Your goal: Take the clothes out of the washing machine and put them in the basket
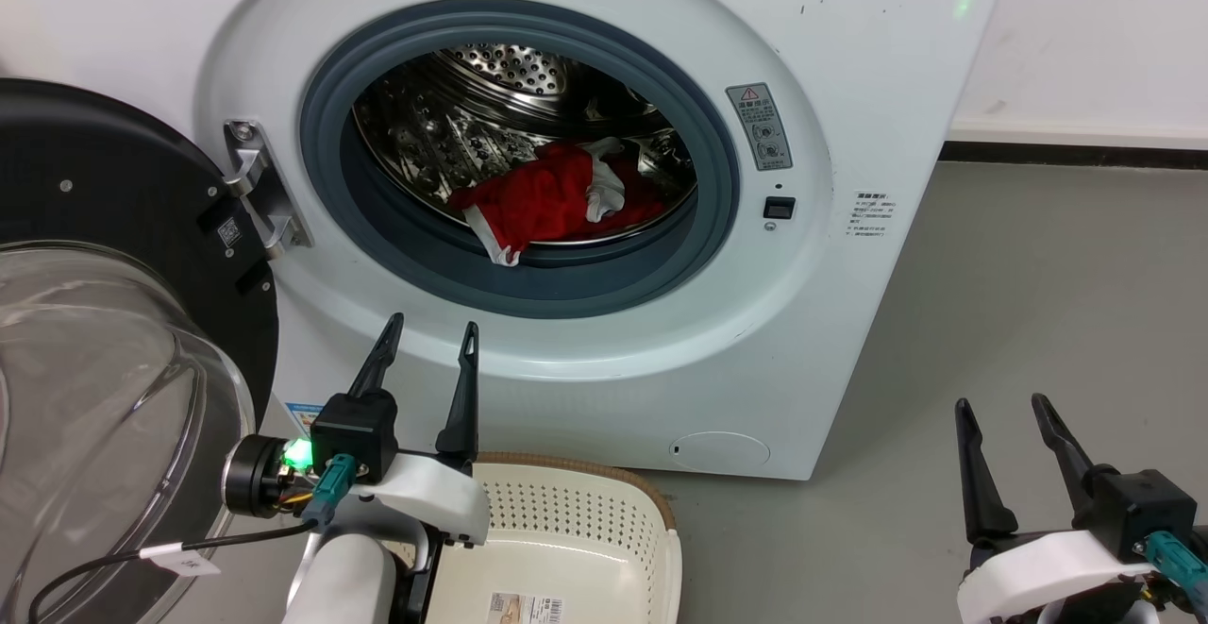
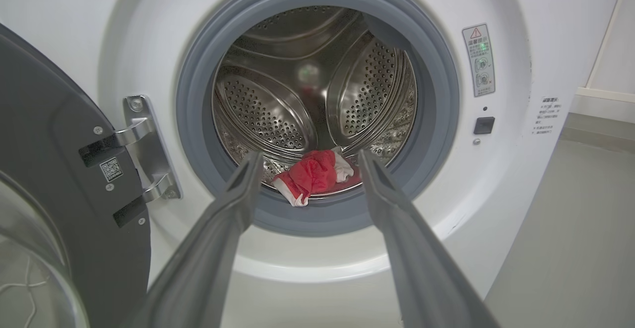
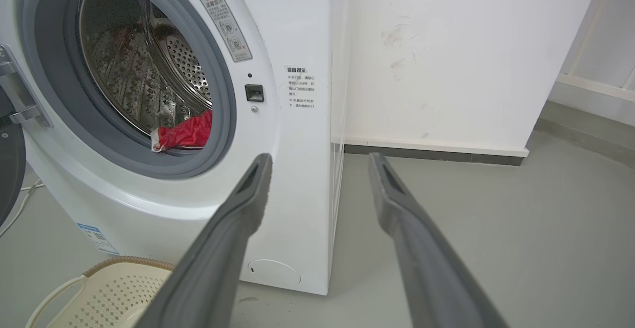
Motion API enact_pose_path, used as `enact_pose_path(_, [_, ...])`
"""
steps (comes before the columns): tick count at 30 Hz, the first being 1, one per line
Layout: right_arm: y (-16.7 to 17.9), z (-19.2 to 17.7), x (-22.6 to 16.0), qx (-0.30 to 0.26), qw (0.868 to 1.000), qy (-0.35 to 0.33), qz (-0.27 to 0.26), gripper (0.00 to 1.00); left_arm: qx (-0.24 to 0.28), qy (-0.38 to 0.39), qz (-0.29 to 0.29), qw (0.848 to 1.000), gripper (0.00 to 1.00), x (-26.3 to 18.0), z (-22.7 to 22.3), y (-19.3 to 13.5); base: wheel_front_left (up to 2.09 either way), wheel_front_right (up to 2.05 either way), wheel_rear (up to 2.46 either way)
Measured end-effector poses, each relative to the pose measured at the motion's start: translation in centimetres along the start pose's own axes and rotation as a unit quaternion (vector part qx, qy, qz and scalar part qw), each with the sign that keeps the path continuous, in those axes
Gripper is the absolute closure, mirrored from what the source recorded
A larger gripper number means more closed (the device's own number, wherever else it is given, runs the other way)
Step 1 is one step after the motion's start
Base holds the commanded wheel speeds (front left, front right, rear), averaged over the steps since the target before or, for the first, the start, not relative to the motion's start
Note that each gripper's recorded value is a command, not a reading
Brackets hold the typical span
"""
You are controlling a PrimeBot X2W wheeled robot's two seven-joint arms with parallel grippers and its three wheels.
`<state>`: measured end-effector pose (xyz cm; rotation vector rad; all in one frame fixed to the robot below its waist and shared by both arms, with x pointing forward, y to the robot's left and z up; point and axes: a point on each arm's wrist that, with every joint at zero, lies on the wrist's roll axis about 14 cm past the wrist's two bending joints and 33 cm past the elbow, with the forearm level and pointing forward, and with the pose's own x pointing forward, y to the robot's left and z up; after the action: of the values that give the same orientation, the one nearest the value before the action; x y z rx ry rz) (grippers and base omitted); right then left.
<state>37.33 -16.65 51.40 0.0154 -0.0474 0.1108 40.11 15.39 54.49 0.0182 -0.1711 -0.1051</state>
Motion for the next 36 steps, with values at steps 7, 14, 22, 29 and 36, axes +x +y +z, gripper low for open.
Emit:
enact_pose_path(7, [0.0,0.0,0.0,-0.003,1.000,0.001,0.000,0.00,0.000,0.002,0.002,1.000,0.00,0.0,-0.2,0.1,0.00,0.00,0.00])
enact_pose_path(14, [0.0,-0.1,0.0,-0.002,1.000,0.002,0.000,0.00,-0.002,0.006,0.004,1.000,0.00,-0.1,-0.5,0.2,0.00,0.00,0.00])
enact_pose_path(22, [-0.1,0.1,0.2,-0.001,1.000,-0.001,0.000,0.00,-0.001,0.012,0.004,1.000,0.00,0.2,-0.9,0.2,0.00,0.00,0.00])
enact_pose_path(29, [-0.1,1.0,1.9,-0.006,1.000,-0.013,0.001,0.00,0.009,0.019,0.000,1.000,0.00,3.6,-1.6,0.2,0.00,0.00,0.00])
enact_pose_path(36, [-0.2,0.5,4.3,-0.007,1.000,-0.013,0.004,0.00,0.025,0.036,-0.010,0.999,0.00,9.3,-3.7,0.2,0.00,0.00,0.00])
